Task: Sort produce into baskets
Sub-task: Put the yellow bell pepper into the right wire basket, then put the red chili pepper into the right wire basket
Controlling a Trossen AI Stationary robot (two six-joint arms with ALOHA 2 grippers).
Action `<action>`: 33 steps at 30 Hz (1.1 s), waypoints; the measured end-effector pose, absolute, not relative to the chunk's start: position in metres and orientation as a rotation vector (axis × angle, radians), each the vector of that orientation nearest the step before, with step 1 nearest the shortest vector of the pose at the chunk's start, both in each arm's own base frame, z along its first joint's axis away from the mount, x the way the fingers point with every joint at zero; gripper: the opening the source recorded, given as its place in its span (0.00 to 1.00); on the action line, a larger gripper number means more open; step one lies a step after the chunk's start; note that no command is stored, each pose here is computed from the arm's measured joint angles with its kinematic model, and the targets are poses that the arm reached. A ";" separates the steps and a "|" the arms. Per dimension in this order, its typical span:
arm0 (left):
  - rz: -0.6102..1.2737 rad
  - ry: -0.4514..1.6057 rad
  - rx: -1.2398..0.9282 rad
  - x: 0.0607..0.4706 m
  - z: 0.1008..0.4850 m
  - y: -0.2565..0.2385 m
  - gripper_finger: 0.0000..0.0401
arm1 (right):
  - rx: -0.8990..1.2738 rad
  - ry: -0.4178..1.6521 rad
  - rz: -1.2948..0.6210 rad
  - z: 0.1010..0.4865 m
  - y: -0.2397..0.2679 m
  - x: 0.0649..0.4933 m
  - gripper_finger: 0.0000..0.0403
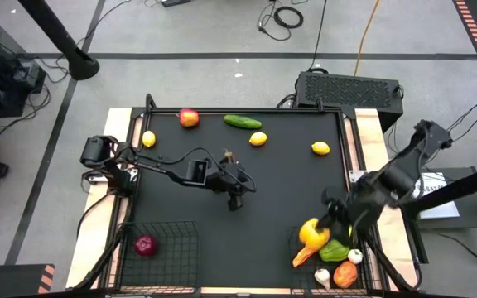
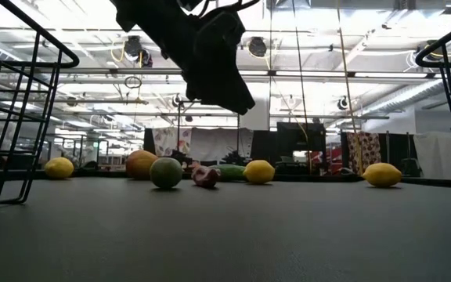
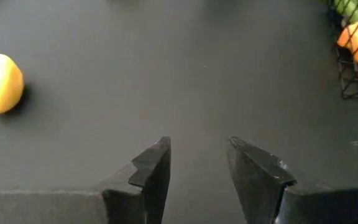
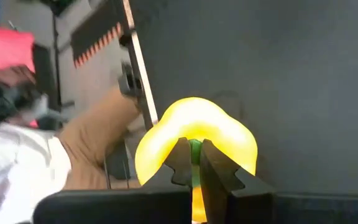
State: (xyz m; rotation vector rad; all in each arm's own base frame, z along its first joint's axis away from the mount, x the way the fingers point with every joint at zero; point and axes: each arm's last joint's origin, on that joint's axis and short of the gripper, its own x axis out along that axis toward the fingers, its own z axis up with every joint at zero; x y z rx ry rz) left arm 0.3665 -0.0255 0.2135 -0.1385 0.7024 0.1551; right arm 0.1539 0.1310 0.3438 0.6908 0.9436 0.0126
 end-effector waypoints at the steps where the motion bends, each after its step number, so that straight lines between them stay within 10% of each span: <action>1: 0.157 0.701 -0.150 0.366 0.214 -0.027 0.41 | 0.683 0.963 0.019 0.340 0.139 0.155 0.00; 21: 0.255 0.669 -0.175 0.365 0.214 -0.041 0.41 | 0.532 1.164 -0.017 0.265 0.232 0.172 0.04; 33: 0.263 0.663 -0.187 0.364 0.214 -0.047 0.41 | 0.484 1.194 -0.045 0.245 0.243 0.180 0.32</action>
